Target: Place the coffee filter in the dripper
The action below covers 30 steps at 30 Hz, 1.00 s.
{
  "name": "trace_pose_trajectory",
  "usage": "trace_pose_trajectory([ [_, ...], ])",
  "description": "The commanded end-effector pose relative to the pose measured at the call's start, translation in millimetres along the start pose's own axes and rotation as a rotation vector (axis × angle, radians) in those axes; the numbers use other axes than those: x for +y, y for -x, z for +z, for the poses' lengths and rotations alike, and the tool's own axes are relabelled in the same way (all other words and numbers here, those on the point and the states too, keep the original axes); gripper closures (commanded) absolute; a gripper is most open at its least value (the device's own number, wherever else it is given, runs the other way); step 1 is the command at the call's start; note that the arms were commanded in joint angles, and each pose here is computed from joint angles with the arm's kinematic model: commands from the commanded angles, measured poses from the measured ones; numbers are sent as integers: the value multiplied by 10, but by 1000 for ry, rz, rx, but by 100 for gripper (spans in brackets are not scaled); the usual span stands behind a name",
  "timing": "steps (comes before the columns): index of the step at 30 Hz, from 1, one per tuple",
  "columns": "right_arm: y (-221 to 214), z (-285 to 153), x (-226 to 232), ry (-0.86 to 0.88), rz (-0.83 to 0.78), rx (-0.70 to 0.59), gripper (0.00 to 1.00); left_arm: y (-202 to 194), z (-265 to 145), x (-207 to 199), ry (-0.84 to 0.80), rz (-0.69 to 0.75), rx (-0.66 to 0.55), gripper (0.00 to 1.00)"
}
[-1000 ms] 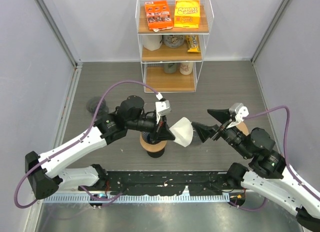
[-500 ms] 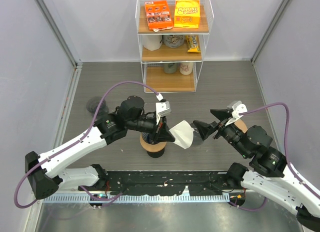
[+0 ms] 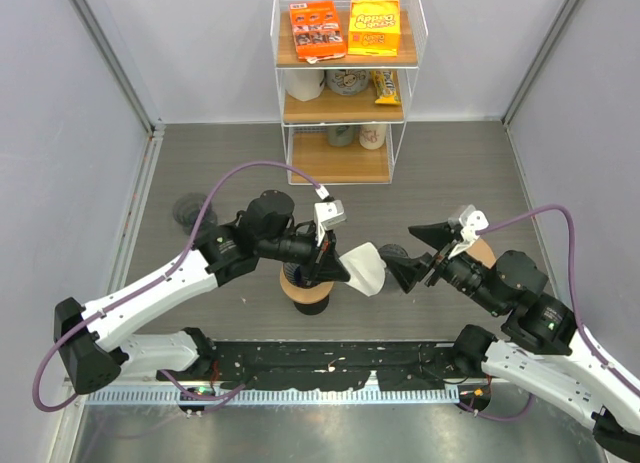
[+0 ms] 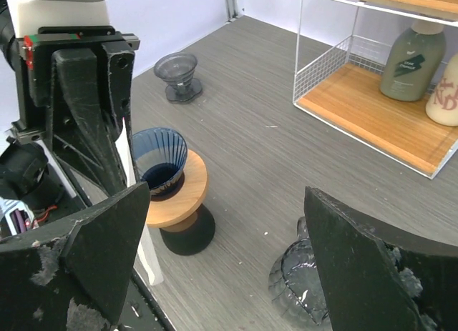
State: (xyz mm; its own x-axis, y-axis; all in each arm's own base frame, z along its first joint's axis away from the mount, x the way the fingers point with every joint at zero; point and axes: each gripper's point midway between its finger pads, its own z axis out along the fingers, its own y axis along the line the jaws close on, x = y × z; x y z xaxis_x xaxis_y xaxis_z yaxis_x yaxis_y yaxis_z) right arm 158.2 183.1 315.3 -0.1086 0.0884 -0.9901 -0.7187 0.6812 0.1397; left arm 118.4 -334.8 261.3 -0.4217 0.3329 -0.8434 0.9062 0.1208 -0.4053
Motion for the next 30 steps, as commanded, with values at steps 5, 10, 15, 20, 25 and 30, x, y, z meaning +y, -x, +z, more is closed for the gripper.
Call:
trace_pose_trajectory([
  [5, 87, 10, 199, 96, 32, 8, 5, 180, -26, -44, -5, 12, -44, 100],
  [10, -48, 68, 187, 84, 45, 64, 5, 185, -33, -50, -3, 17, -45, 100],
  [15, -72, 46, 190, 84, 56, 78, 5, 179, -33, -16, 14, 13, -45, 100],
  [20, 23, -9, 181, 75, 69, 46, 4, 158, -28, -1, 18, 11, -37, 100],
  [25, 123, -50, 69, 11, 66, 15, 4, 129, -20, 8, 20, 9, -27, 100],
  [30, 172, -58, 83, 19, 66, 1, 5, 131, -12, 6, 15, 6, -24, 100],
])
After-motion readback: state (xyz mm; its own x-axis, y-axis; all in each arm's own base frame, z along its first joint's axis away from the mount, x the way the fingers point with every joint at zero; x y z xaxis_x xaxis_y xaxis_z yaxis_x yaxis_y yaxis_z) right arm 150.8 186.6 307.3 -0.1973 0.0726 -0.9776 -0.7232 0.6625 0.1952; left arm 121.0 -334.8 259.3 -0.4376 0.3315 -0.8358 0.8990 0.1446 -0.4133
